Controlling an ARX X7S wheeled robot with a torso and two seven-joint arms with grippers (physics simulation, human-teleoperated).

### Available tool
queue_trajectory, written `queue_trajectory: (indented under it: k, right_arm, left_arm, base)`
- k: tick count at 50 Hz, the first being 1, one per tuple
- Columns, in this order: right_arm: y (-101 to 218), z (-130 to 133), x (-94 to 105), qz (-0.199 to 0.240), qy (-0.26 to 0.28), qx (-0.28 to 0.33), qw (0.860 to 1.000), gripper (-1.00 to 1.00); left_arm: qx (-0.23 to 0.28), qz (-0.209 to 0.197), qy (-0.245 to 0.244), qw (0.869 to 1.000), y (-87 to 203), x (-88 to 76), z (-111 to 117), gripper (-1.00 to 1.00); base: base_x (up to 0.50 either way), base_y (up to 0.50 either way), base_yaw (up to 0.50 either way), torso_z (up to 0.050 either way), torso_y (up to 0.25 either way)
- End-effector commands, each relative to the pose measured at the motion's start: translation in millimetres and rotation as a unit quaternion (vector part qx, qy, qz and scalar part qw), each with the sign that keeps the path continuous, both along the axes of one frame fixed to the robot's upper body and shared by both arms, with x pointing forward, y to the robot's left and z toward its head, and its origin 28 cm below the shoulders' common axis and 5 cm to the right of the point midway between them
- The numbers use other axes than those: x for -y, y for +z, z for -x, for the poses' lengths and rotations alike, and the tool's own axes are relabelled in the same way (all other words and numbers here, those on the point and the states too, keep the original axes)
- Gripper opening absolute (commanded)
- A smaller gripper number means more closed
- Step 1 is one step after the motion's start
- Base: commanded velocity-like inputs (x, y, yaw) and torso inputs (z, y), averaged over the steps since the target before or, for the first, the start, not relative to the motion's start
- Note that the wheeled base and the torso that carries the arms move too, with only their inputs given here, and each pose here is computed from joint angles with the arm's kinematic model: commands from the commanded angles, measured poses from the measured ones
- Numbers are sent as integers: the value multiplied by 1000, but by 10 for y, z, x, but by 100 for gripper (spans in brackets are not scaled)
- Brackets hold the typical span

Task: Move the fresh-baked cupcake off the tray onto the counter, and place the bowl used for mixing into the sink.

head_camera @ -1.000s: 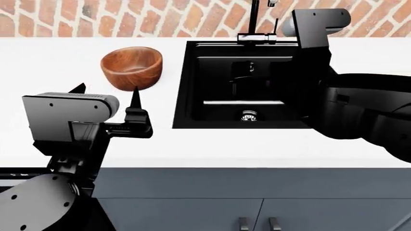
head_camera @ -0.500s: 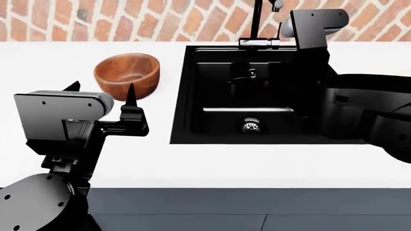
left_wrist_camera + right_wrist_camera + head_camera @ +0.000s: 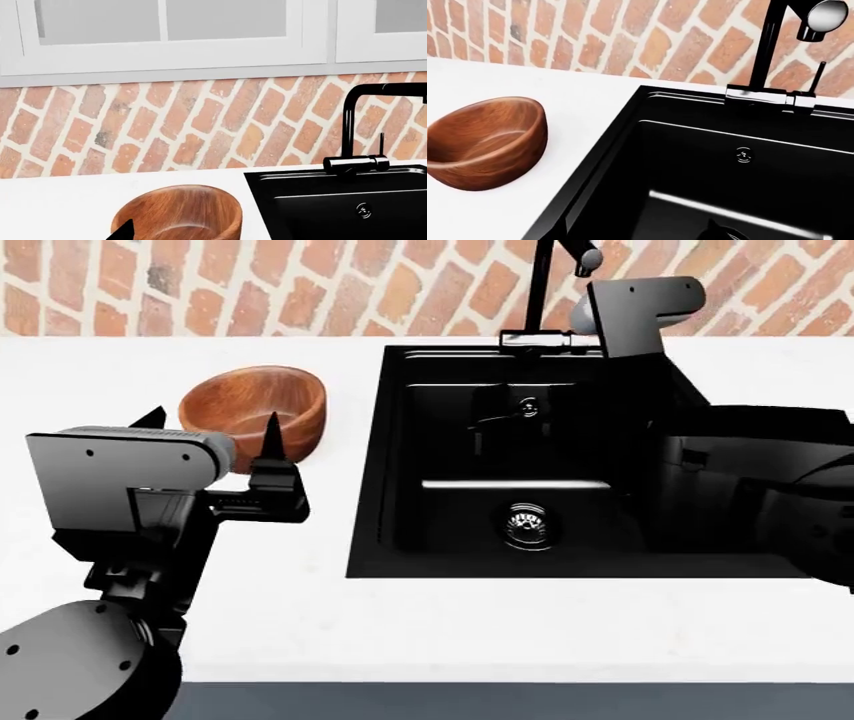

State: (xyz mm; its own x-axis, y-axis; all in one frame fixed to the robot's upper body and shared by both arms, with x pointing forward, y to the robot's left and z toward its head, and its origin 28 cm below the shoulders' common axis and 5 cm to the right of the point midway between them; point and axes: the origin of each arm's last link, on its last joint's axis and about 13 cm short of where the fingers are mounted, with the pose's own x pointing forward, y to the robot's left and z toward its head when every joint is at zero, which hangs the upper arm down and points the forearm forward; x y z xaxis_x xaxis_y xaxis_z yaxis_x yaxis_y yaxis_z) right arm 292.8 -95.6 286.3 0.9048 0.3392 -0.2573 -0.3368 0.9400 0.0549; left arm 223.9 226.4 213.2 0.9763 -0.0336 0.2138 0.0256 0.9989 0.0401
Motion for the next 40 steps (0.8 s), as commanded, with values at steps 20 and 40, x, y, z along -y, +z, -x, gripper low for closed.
queue_trajectory:
  k: [20, 40]
  right_arm:
    - [-33, -14, -19, 6, 10, -7, 1000, 100]
    - [-49, -9, -5, 6, 7, -8, 1000, 100]
  left_arm:
    - [1, -1, 2, 1000, 6, -5, -1, 100]
    - [3, -2, 0, 1000, 24, 8, -30, 100]
  base:
    - [148, 0, 0, 0, 1]
    - [149, 0, 0, 0, 1]
